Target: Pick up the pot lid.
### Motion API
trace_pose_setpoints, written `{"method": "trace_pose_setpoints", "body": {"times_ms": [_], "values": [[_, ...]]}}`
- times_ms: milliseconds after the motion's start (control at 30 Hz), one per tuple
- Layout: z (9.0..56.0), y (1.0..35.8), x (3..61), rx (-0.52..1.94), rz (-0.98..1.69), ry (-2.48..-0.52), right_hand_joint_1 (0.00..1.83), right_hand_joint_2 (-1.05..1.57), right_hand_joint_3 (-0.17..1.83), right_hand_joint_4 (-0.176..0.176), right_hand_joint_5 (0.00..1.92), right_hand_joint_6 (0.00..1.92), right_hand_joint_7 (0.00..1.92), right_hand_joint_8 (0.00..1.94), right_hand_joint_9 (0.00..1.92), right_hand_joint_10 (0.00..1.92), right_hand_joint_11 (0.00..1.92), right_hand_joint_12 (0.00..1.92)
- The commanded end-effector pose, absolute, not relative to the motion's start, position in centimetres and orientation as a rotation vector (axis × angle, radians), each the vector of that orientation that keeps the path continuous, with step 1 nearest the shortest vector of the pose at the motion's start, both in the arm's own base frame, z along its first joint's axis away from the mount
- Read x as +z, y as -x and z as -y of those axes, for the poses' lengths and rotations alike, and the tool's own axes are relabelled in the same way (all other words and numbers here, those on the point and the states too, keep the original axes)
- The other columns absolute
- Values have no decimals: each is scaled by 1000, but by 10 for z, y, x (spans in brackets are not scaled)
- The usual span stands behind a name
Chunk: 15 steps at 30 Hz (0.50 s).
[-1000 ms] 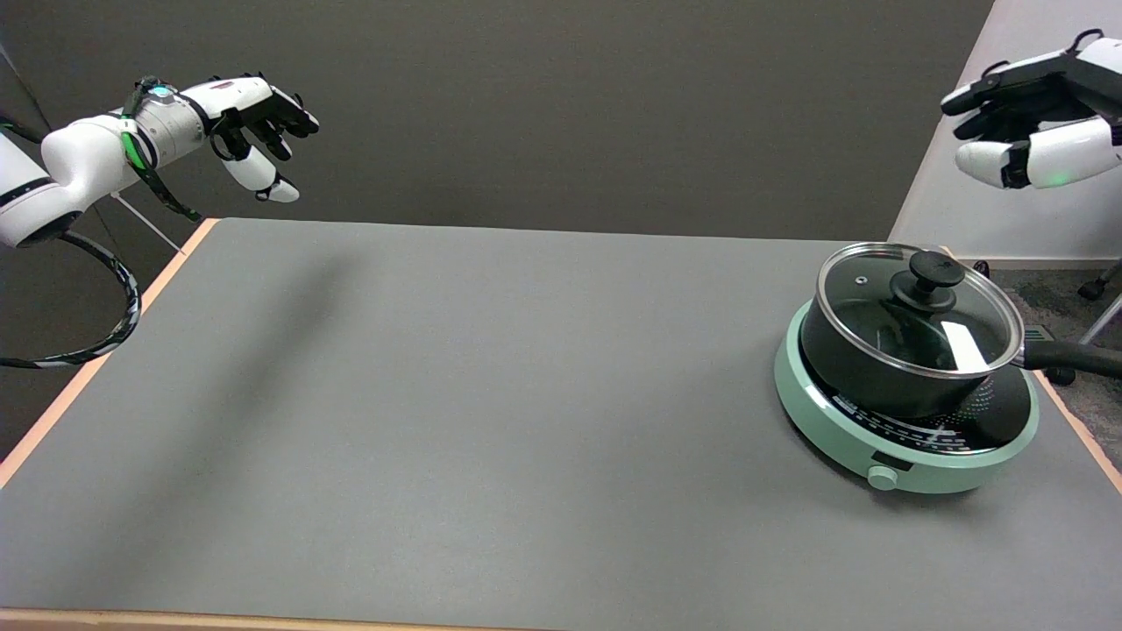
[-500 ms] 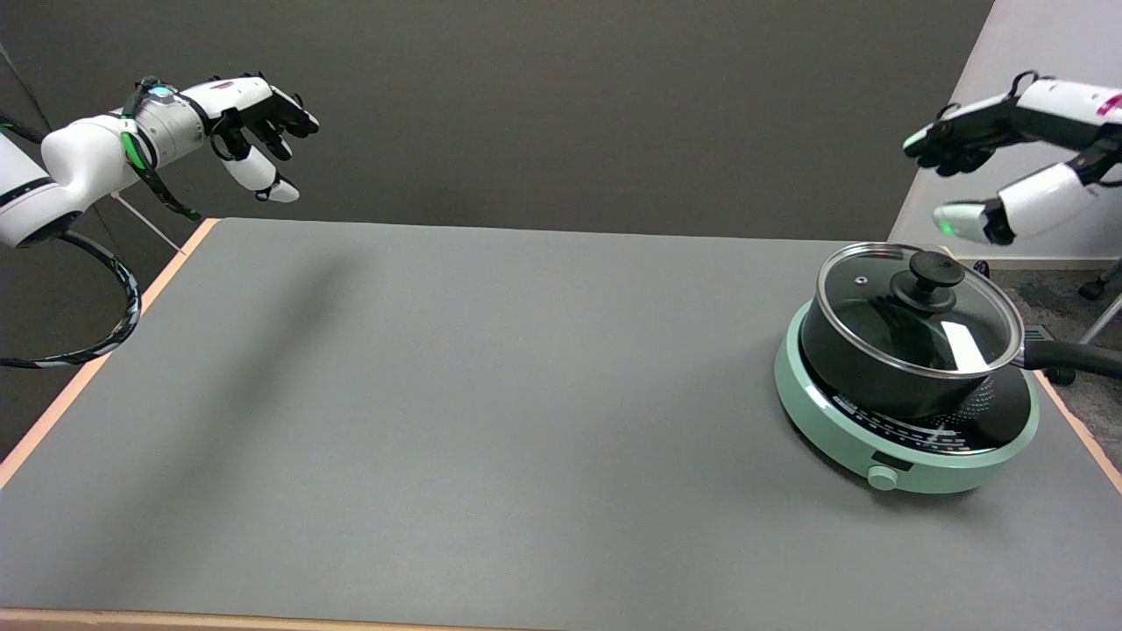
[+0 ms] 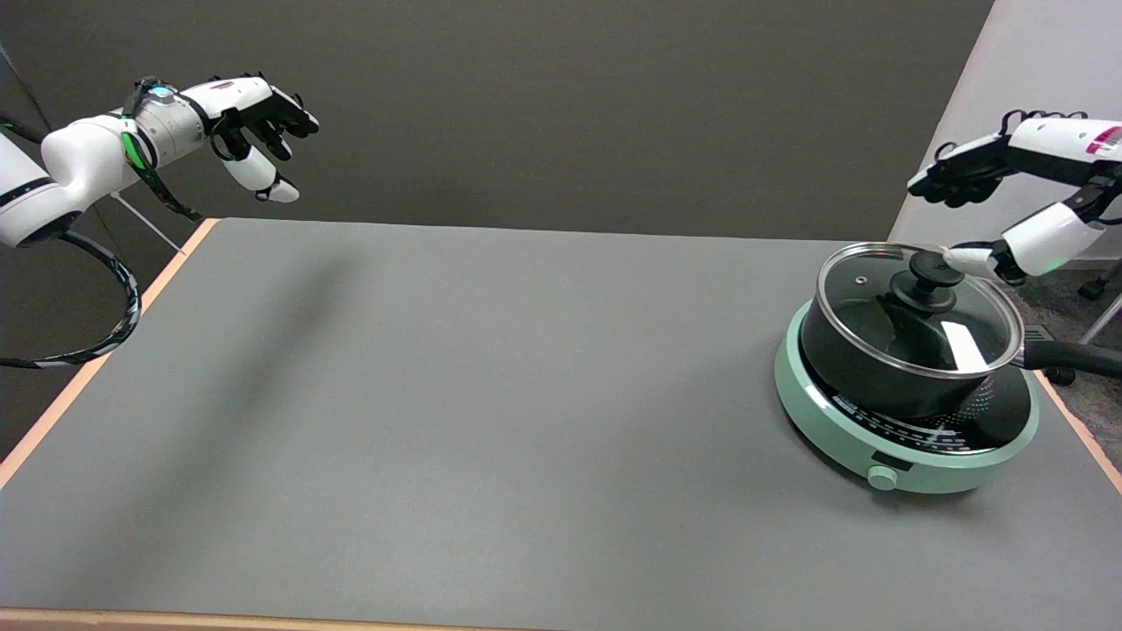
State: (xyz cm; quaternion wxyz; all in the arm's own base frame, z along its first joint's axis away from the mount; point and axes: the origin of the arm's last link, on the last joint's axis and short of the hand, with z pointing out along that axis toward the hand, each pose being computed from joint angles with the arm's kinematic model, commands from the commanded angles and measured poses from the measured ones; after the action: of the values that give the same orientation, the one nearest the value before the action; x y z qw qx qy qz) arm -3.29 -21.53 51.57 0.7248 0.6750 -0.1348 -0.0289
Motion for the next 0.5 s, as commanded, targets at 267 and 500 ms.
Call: {"method": "trace_pose_setpoints", "body": {"times_ms": [267,500], "values": [[216,56,526,-322,224,-1424,924,480,953,-46,549,249,557,260,513,509,379,1035],[223,55,522,-320,213,-1444,919,478,950,-42,544,249,548,257,509,503,375,1022]]}}
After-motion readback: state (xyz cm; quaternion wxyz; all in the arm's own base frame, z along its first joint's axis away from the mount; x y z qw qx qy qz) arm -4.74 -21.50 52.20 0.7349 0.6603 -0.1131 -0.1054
